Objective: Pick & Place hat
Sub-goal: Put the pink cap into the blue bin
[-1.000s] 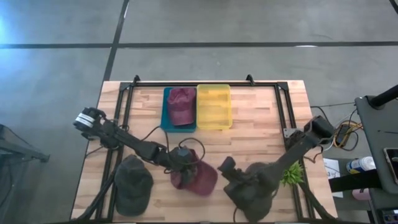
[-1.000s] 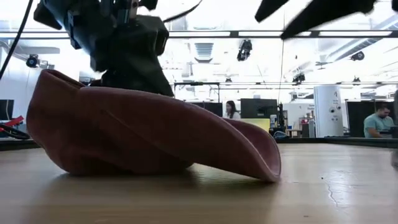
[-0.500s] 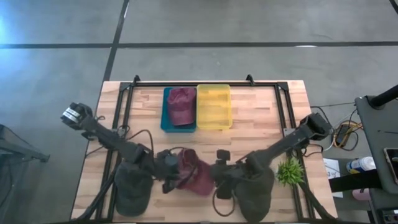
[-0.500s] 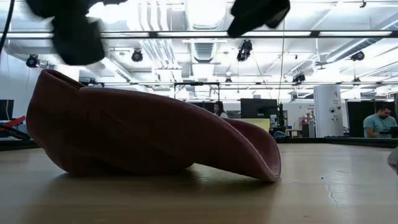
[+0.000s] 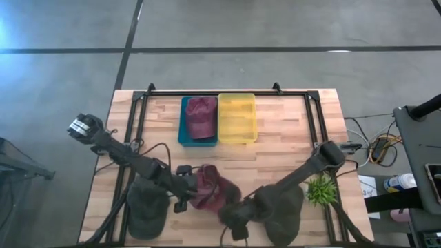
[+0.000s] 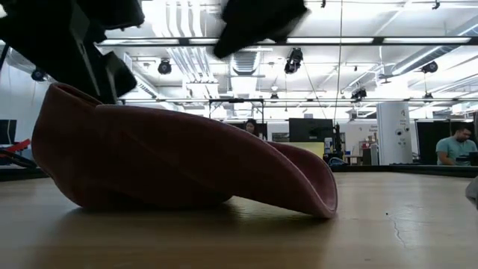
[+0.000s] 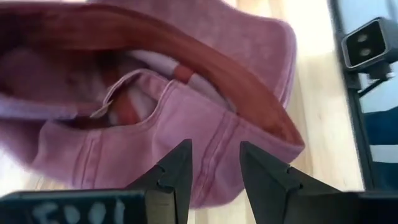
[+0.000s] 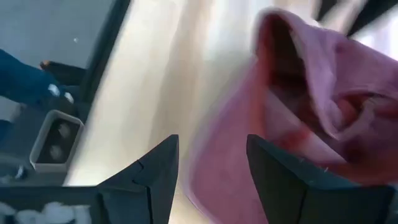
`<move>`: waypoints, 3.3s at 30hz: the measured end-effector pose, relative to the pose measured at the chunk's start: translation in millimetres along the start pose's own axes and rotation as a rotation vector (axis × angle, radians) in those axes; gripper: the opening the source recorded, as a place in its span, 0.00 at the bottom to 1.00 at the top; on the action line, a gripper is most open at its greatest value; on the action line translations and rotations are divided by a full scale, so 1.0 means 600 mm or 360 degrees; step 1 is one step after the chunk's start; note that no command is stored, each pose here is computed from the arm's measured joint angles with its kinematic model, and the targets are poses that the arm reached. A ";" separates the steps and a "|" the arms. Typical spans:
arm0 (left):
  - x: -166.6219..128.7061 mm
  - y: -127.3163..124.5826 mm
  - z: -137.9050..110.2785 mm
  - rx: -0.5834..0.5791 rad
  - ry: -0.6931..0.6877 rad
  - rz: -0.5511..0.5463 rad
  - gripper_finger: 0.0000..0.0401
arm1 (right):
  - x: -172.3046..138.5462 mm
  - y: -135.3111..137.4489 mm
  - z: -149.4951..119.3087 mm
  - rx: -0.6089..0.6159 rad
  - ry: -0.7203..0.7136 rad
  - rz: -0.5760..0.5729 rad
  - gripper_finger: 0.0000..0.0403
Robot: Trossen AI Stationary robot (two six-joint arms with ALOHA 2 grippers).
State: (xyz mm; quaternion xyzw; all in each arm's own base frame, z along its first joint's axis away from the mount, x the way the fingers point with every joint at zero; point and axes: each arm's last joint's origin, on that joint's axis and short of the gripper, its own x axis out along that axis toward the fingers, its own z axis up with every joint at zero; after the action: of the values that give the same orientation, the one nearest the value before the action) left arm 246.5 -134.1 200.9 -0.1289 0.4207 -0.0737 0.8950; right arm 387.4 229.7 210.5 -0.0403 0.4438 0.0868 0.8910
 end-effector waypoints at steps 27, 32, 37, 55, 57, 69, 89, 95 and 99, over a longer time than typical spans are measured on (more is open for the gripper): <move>0.048 0.000 -0.011 0.0114 -0.0266 -0.0441 0.31 | 0.125 0.024 0.001 0.0507 0.0260 -0.0534 0.44; 0.017 -0.018 0.002 0.0106 -0.0141 -0.0416 0.31 | 0.127 0.021 -0.001 0.0552 0.0241 -0.0572 0.35; -0.041 -0.028 0.006 0.0125 -0.0033 -0.0383 0.31 | 0.125 0.019 0.000 0.0549 0.0227 -0.0595 0.18; -0.113 0.041 -0.035 0.0163 -0.0058 0.0241 0.31 | 0.109 -0.030 0.033 0.0001 0.0228 -0.0637 0.03; -0.131 0.043 -0.033 0.0115 -0.0117 0.0346 0.31 | 0.103 -0.045 0.041 0.0060 0.0203 -0.0646 0.03; -0.263 0.059 -0.059 0.0018 -0.0644 0.0678 0.31 | 0.036 -0.116 0.103 0.0496 -0.0243 -0.0492 0.03; -0.364 0.051 -0.002 0.0079 -0.1062 0.0987 0.31 | -0.027 -0.291 0.014 0.1805 -0.1879 -0.0237 0.03; -0.363 0.048 0.002 0.0085 -0.1061 0.1004 0.31 | 0.010 -0.369 -0.027 0.2046 -0.2065 -0.0227 0.03; -0.355 0.049 -0.001 0.0115 -0.1027 0.1026 0.31 | 0.033 -0.404 -0.029 0.2214 -0.2161 -0.0107 0.03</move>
State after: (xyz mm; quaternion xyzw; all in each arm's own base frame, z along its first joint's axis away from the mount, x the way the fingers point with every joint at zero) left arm 111.3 -55.1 348.5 0.0235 0.1364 0.2380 0.9614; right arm 431.3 -8.4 182.8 0.5413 -0.2140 -0.2156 0.7840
